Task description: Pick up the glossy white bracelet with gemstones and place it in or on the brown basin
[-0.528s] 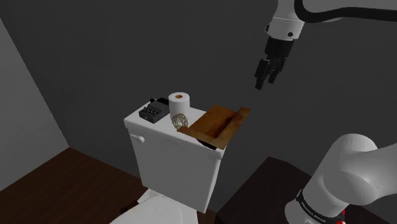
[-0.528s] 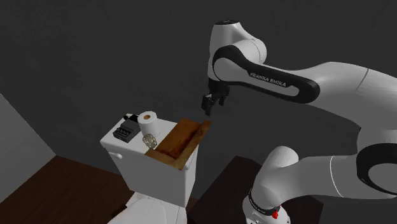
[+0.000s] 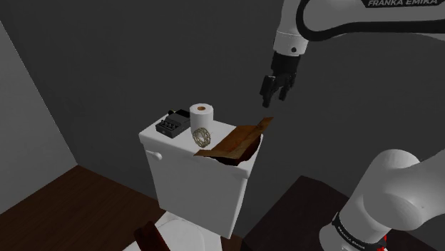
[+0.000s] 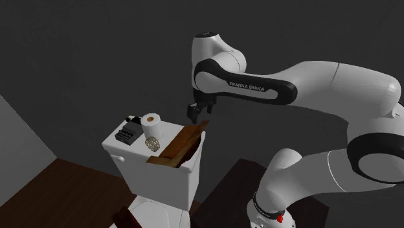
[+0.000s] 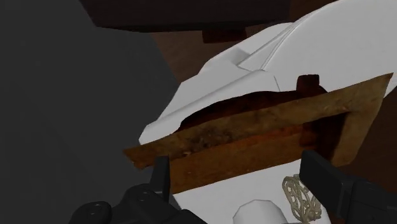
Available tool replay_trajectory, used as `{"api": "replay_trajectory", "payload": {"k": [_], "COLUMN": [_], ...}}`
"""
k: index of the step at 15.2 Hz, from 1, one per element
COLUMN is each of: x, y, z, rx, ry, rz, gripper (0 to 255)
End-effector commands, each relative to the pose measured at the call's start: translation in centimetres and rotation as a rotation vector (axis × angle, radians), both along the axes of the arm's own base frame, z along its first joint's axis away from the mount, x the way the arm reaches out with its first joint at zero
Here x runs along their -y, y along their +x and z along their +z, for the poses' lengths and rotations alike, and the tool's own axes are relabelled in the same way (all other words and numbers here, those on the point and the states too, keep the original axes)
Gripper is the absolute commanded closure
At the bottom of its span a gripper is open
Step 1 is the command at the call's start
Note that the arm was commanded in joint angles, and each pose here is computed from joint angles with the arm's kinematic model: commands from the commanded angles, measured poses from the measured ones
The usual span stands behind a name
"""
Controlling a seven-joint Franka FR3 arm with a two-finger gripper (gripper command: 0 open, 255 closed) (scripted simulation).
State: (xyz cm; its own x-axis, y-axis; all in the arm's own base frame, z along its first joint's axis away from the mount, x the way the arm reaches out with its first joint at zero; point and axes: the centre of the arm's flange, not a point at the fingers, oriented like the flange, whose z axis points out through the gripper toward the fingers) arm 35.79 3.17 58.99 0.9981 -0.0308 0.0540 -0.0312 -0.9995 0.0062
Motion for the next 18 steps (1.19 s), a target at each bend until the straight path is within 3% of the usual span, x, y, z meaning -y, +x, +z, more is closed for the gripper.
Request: {"api": "replay_trajectory", "payload": {"k": [1, 18], "x": [-1.7, -15.4], "y": [1.9, 17.0], "z": [-1.4, -11.0], "rx": [0.0, -0.008], "ry": [0.001, 0.001], "rz": [-0.004, -0.036], "gripper": [0, 0]}}
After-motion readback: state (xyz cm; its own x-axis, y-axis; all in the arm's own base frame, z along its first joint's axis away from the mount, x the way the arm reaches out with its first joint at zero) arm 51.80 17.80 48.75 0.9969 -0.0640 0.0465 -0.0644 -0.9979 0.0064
